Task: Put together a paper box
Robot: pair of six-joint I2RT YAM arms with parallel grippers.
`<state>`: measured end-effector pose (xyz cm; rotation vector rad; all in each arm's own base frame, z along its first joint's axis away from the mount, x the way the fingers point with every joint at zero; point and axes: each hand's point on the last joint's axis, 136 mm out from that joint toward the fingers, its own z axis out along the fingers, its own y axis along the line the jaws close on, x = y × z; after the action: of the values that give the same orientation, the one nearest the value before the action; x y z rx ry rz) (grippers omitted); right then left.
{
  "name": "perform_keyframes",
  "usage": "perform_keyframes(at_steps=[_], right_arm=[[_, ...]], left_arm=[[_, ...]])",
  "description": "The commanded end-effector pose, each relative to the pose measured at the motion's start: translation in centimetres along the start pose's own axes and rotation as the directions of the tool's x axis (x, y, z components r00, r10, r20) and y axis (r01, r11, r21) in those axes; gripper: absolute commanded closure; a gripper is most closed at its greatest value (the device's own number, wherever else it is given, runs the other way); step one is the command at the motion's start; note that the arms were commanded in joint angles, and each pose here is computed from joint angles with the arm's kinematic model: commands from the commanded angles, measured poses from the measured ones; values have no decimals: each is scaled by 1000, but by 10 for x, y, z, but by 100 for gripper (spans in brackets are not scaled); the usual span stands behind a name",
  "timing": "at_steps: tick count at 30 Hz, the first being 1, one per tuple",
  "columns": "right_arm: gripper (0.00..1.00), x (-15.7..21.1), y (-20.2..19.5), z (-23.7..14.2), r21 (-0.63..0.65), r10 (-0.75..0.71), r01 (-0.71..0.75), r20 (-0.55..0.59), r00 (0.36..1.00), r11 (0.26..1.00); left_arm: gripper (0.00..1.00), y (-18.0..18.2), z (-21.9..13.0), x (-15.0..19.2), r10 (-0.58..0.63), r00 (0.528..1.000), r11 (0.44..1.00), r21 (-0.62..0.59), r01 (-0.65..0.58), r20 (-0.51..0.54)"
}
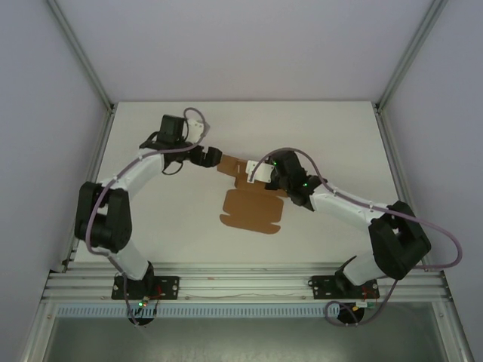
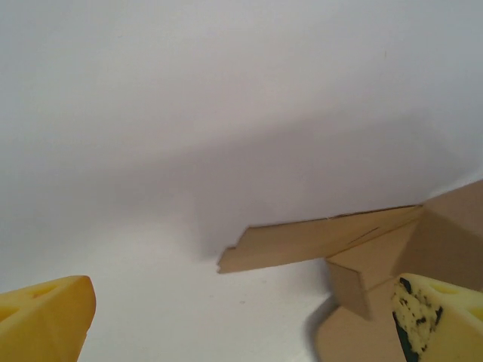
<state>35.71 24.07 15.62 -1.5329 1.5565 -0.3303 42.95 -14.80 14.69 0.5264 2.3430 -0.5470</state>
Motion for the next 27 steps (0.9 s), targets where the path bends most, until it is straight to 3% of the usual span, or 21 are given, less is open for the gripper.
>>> perform_keyframes(at_steps=[1,10,15,18,20,22,25,27], right_arm=[[100,-5,-3,-3,-30,-12,13,19,1000,999],[100,-4,-1,1,-57,-11,11,2,1000,998],[100,-3,-5,3,-54,-6,5,-8,1000,999],[100,-4,-5,3,-56,2,-2,-3,1000,998],[100,-5,-5,4,-55,12,-12,4,1000,998],[100,-5,-5,4,-48,16,-16,3,1000,999],[100,-4,-8,4,-25,26,-26,1,1000,999],[100,-4,-8,3,-22,36,-36,5,999,999]], left_arm=[[0,-8,7,22,283,949,956,121,-267,-139],[1,-34,23,19,489,860,835,361,-415,-144],[11,-39,35,26,523,831,812,406,-418,-191],[32,-35,40,23,503,840,832,378,-405,-206],[53,-29,45,20,481,850,853,336,-399,-213],[67,-23,47,18,460,859,872,299,-388,-226],[82,-7,53,17,390,879,917,199,-345,-275],[100,5,56,12,318,904,948,104,-300,-285]])
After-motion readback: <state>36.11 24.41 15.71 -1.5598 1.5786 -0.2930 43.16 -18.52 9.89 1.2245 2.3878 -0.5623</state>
